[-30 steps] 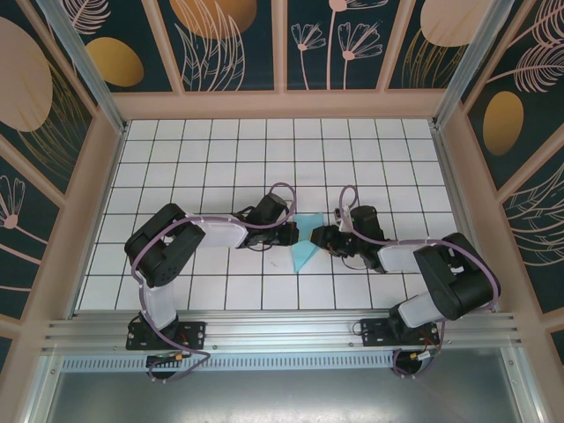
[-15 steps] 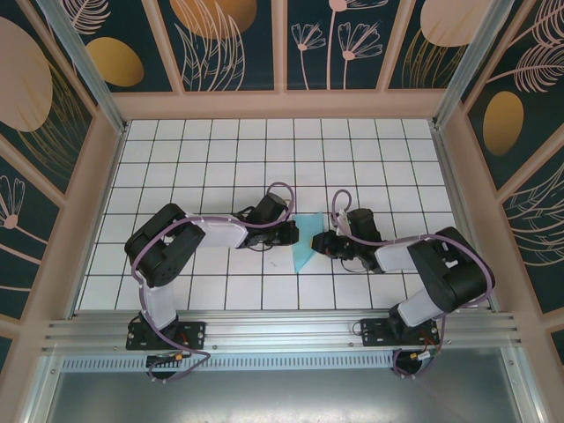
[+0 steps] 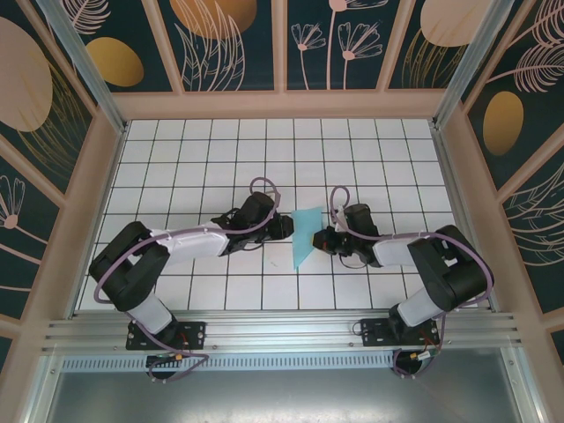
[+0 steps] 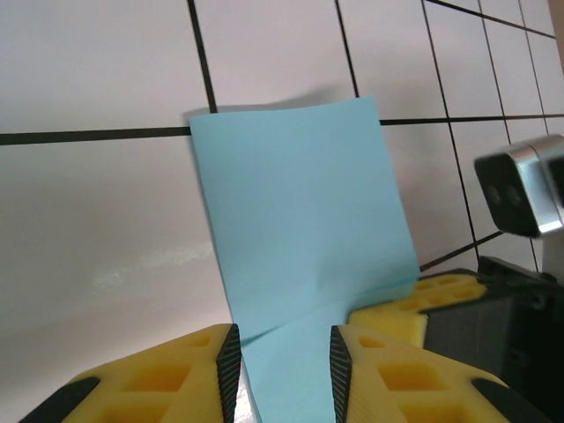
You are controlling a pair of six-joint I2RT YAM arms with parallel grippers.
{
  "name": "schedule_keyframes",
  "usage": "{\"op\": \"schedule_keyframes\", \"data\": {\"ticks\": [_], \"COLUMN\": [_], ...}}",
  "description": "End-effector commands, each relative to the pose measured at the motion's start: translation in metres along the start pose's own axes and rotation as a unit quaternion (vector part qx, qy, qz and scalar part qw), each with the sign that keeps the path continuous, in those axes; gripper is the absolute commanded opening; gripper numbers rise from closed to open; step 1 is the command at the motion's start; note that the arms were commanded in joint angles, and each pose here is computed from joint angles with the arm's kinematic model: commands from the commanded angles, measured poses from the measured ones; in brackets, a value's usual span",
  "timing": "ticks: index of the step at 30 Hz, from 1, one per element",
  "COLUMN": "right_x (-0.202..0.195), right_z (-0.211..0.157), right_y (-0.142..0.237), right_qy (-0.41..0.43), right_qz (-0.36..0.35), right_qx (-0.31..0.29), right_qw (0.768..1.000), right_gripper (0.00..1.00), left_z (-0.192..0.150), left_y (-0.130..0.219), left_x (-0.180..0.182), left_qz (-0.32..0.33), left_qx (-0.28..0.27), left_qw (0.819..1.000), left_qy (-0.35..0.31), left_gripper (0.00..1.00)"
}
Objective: Fold a paper plane with a square sheet of paper (pick it up from the middle)
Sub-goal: Fourth fold the wing at the center of the table.
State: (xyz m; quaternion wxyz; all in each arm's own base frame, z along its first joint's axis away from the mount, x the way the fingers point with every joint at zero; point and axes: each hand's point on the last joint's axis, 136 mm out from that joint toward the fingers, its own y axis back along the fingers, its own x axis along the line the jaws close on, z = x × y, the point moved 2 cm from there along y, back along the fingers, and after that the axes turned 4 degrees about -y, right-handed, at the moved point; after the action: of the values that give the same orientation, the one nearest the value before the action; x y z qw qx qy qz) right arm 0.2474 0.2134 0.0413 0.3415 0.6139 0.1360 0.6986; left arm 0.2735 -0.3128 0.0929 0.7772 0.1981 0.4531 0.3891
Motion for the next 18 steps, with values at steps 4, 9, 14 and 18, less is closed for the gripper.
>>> {"op": "schedule_keyframes", "data": {"ticks": [4, 9, 14, 18], "right_x": [0.009, 0.019, 0.021, 0.022], "right_z": [0.002, 0.004, 0.004, 0.005], "right_y": [-0.006, -0.007, -0.009, -0.009], "right_qy": [-0.068, -0.091, -0.107, -0.114], "right_qz": [-0.017, -0.020, -0.019, -0.019], "right_qx": [0.005, -0.001, 0.004, 0.003], "right_qw": [0.998, 0.996, 0.994, 0.993], "right_gripper": [0.03, 0.02, 0.02, 0.02], "left_z": [-0.039, -0.060, -0.067, -0.067], "left_y": [0.000, -0.005, -0.011, -0.015], "left_x": [-0.030, -0.023, -0.020, -0.019], "left_qz": [0.018, 0.057, 0.097, 0.115], "left_qx": [0.016, 0.020, 0.024, 0.024], "left_qw": [0.992, 0.984, 0.972, 0.965], "left_qy": [-0.122, -0.165, -0.213, -0.233], "left_gripper": [0.40, 0.42, 0.43, 0.42]}}
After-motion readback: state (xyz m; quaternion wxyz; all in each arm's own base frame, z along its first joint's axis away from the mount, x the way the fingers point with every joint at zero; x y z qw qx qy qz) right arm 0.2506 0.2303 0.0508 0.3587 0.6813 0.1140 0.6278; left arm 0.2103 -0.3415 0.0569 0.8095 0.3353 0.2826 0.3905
